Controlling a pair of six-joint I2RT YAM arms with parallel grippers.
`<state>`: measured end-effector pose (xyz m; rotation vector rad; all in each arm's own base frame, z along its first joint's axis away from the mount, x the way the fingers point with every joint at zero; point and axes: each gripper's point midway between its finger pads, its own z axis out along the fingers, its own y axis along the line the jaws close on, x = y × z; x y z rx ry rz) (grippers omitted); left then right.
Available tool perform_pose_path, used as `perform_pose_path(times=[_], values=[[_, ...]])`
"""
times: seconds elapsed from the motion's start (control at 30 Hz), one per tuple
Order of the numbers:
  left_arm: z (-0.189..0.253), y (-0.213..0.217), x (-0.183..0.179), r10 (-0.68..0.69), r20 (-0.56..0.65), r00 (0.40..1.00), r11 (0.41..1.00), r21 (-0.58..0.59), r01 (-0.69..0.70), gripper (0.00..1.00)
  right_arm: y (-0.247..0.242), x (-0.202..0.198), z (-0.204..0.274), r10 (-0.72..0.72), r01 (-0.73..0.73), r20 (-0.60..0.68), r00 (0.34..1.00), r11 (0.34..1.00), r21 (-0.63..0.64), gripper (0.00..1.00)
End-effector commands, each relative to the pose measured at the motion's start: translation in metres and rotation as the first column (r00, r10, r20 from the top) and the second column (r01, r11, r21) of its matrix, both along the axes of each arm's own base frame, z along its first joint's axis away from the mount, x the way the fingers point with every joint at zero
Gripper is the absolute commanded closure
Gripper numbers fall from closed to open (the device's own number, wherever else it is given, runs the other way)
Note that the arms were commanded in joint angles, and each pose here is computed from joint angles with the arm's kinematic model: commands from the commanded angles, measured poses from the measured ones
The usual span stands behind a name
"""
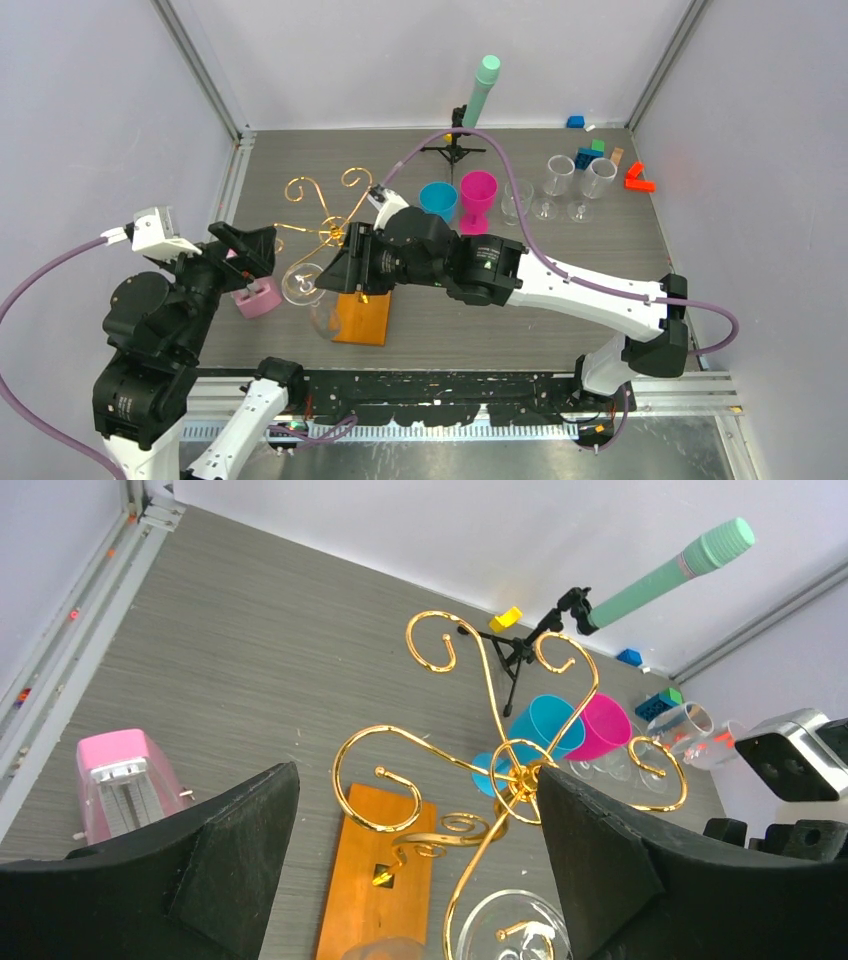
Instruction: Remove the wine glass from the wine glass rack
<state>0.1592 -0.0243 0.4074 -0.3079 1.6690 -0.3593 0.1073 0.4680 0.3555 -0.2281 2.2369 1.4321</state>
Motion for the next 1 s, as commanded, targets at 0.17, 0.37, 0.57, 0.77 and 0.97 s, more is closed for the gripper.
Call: perform_pose_path(times=[0.17,0.37,0.57,0.77,0.97], values=[[0.012,0.012,0.002,0.070,0.056,0.996,0.998,-0.013,-0.069,0.09,0.012,0.014,0.020,-0.100,0.104,-0.050,0.994,0.991,0.088,0.49],[0.017,0.015,-0.004,0.074,0.067,0.995,0.997,0.000,-0.074,0.09,0.022,0.011,0.018,-0.072,0.078,-0.067,0.995,0.992,0.101,0.60],[0.016,0.014,-0.007,0.068,0.067,0.995,0.998,-0.008,-0.067,0.09,0.024,0.008,0.022,-0.054,0.064,-0.073,0.996,0.988,0.143,0.74],[0.014,0.014,-0.010,0.066,0.066,0.996,0.998,-0.015,-0.065,0.09,0.021,0.006,0.030,-0.050,0.060,-0.064,0.997,0.984,0.165,0.92],[0.017,0.016,-0.013,0.073,0.079,0.994,0.997,-0.021,-0.072,0.09,0.017,0.008,0.037,-0.059,0.064,-0.036,0.998,0.984,0.167,1.00]])
